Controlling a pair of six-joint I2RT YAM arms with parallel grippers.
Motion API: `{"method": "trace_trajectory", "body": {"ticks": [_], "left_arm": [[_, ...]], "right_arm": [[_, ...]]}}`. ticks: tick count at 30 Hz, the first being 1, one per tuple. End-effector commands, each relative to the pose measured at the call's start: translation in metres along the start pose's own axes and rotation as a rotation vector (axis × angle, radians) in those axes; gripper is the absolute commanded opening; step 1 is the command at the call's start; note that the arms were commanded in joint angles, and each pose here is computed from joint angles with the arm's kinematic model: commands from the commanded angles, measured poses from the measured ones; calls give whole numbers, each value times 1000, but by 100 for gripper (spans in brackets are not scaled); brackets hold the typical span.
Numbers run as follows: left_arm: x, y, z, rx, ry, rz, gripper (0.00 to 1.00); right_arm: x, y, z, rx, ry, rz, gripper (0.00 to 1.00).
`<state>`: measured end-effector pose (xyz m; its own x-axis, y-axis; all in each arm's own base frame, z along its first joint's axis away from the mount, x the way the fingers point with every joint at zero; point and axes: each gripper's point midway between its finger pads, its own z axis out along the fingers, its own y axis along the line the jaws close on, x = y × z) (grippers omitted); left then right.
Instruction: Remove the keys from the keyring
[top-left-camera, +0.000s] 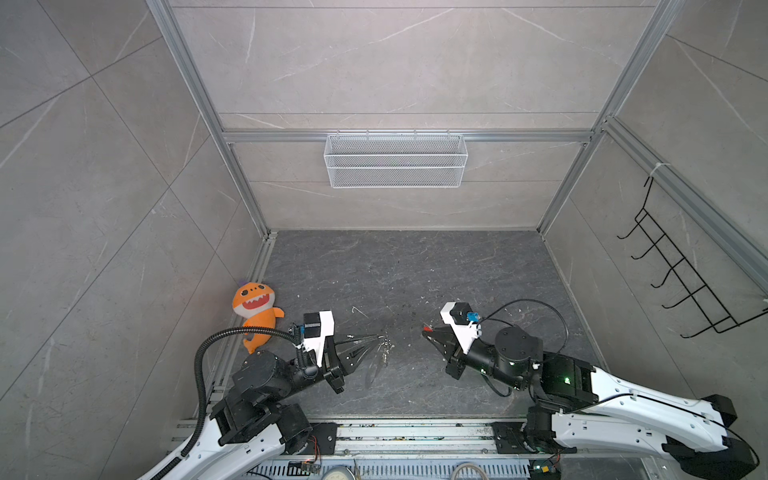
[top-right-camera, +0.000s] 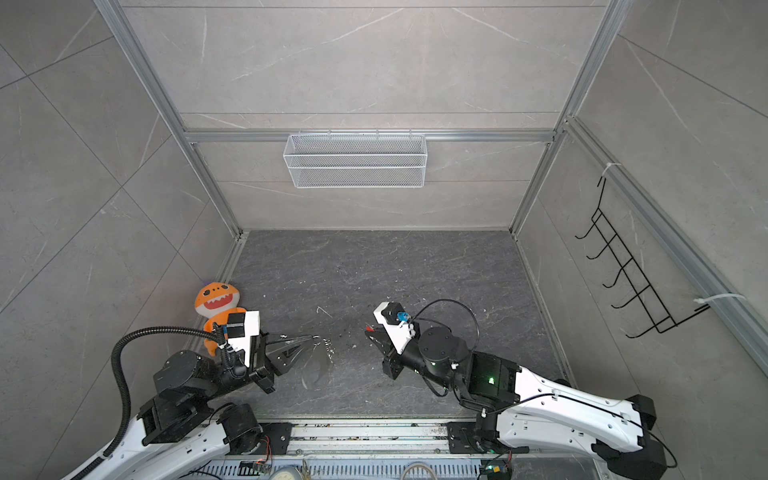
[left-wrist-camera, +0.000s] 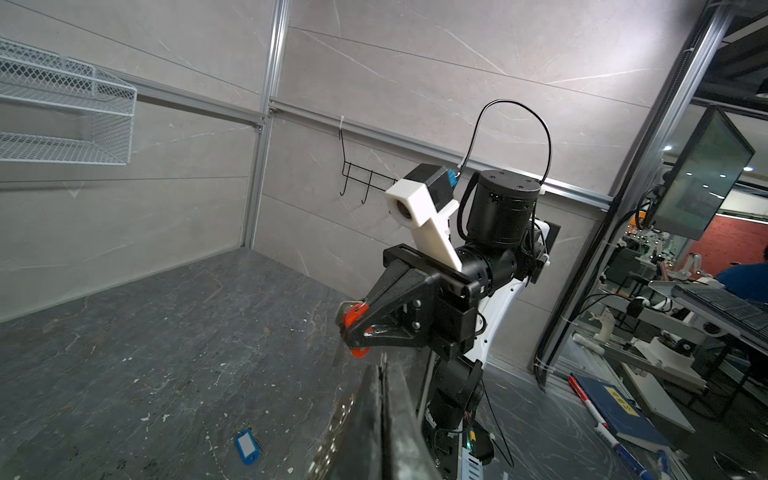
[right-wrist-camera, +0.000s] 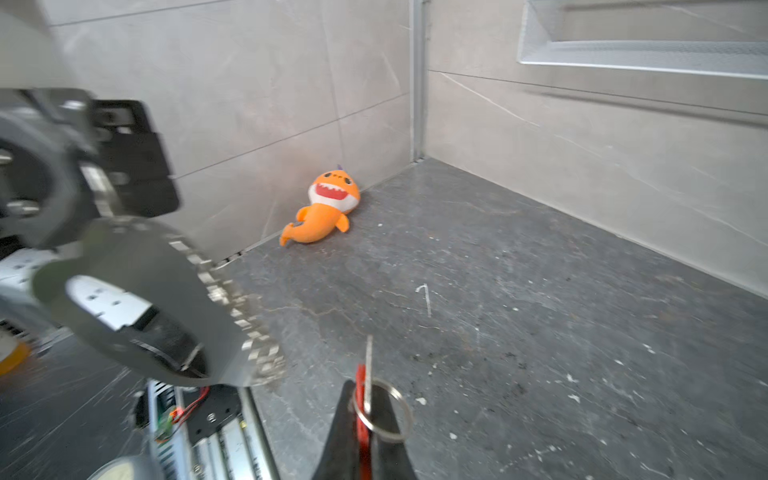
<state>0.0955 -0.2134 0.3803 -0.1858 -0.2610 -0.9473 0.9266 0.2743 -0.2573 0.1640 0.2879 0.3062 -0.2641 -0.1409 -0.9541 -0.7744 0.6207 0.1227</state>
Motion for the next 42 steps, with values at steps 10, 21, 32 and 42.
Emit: {"method": "trace_trajectory", "body": {"ticks": [10, 21, 32, 42], "left_arm": [[-9, 9, -2, -52, -56, -6, 0], [0, 20, 0, -95, -52, -17, 0], [11, 32, 3, -152, -21, -40, 0], [13, 43, 8, -213, 10, -81, 0]], "right_arm": [[169, -30, 119, -19, 543, 279, 0], [231, -76, 140, 152, 668, 340, 6], [202, -90, 120, 218, 575, 315, 49], [69, -65, 62, 69, 256, 210, 50]]}}
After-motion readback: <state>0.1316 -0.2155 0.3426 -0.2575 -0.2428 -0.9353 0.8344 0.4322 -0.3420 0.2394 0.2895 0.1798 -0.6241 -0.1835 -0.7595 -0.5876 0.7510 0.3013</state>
